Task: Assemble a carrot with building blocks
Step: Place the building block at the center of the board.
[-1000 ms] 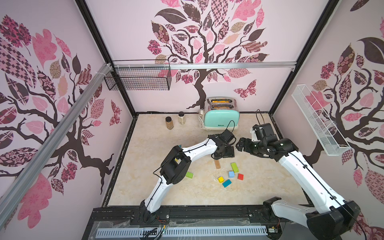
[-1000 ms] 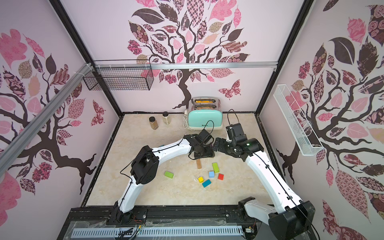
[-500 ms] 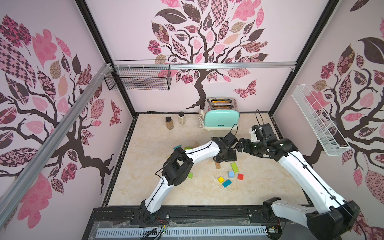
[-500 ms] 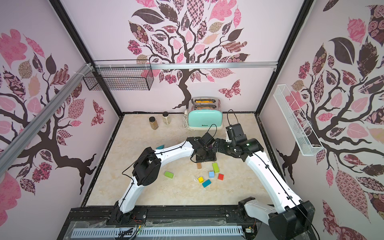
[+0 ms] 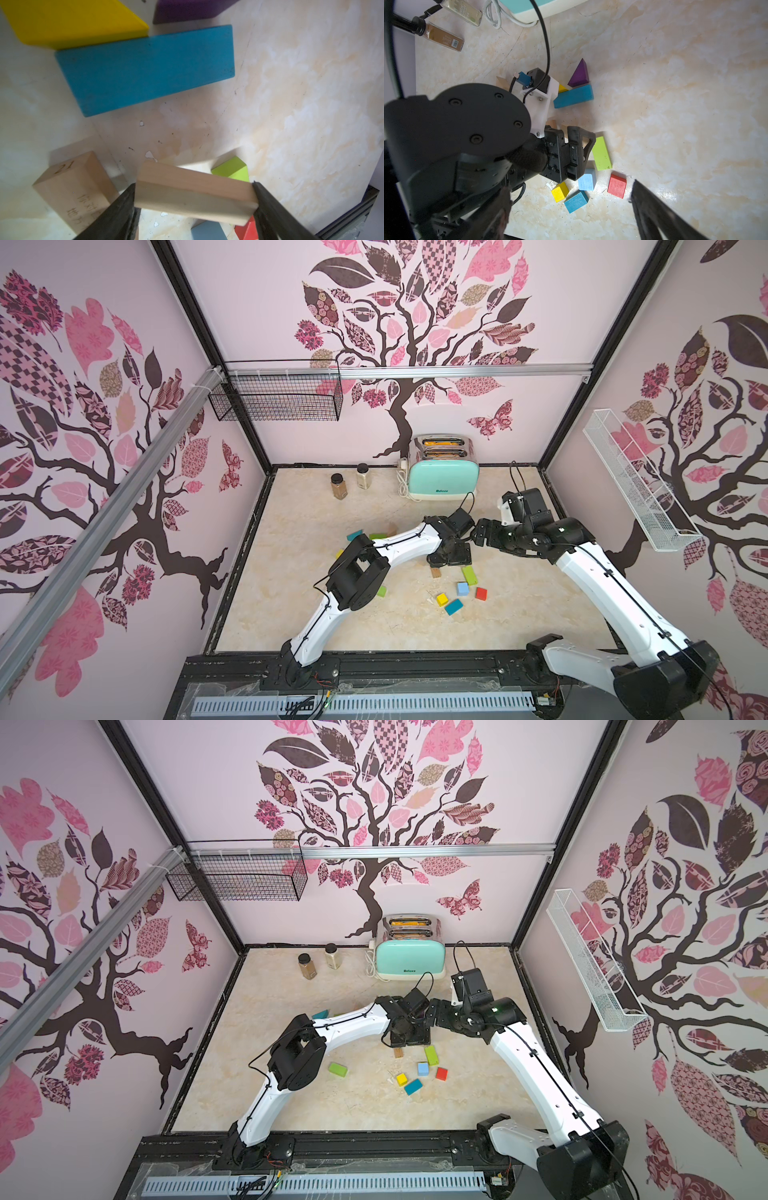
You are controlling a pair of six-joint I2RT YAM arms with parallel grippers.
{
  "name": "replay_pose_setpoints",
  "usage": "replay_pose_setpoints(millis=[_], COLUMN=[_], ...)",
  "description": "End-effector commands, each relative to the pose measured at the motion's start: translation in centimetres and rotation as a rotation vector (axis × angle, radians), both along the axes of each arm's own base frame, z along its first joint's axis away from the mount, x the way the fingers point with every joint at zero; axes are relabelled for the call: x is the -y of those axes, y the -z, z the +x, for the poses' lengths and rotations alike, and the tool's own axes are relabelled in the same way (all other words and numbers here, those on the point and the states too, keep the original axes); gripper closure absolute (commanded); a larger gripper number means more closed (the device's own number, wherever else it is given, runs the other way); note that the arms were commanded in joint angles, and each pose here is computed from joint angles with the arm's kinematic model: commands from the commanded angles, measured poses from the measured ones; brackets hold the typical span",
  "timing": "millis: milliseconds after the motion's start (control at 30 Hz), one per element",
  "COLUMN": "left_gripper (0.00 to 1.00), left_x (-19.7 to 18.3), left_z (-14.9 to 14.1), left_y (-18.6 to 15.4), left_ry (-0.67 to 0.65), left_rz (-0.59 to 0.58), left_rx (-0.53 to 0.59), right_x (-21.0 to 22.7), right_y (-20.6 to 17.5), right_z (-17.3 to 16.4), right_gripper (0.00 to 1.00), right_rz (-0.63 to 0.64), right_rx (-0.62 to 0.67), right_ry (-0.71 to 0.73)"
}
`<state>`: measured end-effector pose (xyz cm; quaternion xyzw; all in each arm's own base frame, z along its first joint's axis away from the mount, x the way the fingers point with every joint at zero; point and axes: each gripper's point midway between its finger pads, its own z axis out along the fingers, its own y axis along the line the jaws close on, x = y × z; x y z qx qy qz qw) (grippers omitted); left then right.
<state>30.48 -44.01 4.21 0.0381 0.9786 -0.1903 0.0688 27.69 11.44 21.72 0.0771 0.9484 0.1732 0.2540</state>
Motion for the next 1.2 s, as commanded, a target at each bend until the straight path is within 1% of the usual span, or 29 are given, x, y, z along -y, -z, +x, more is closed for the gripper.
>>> replay_pose_setpoints(millis=[0, 267, 300, 467, 567, 667, 767, 800, 900, 967, 1033, 1167], left_gripper=[0.14, 0.09, 0.02, 0.02, 0.02, 0.02, 0.02, 0.02, 0.02, 0.02, 0.02, 0.02], left_x=[-0.7, -0.7, -0.7, -1.1, -2.2, -3.7, -5.9, -6.4, -8.1, -9.0, -10.0, -11.1], left_z=[0.3, 0.6, 0.5, 0.5, 0.3, 0.0, -0.5, -0.7, -1.1, -1.3, -1.7, -2.4], left_y=[0.7, 0.0, -0.2, -2.9, -4.9, -6.9, -8.3, -9.0, -11.4, -12.9, -13.8, -13.8], left_ry=[-0.018, -0.020, -0.018, -0.013, -0.023, -0.029, -0.046, -0.044, -0.045, -0.043, -0.052, -0.075], left_rz=[0.022, -0.004, -0.007, -0.045, -0.069, -0.098, -0.111, -0.134, -0.179, -0.202, -0.219, -0.259], left_rx=[0.001, 0.018, 0.020, 0.059, 0.094, 0.127, 0.155, 0.170, 0.248, 0.288, 0.302, 0.286], right_x=[0.1, 0.2, 0.3, 0.7, 0.9, 0.9, 0.8, 0.6, 0.1, -0.3, -0.8, -1.3], right_y=[-0.2, 0.2, 0.3, 0.4, 0.7, 1.8, 3.6, 4.6, 7.6, 9.6, 11.4, 14.0], right_z=[-0.2, -0.3, -0.3, -0.3, -0.4, -0.5, -0.5, -0.5, -0.6, -0.7, -0.6, -0.2], right_gripper=[0.07, 0.06, 0.06, 0.07, 0.13, 0.20, 0.28, 0.31, 0.36, 0.38, 0.38, 0.37], right_rz=[0.006, 0.004, 0.002, -0.020, -0.038, -0.047, -0.055, -0.055, -0.057, -0.056, -0.051, -0.076], right_rx=[0.001, -0.010, -0.012, -0.014, -0.026, -0.055, -0.108, -0.137, -0.219, -0.277, -0.318, -0.351], right_ry=[0.002, 0.011, 0.012, 0.021, 0.027, 0.027, 0.023, 0.017, 0.002, -0.008, -0.016, -0.030])
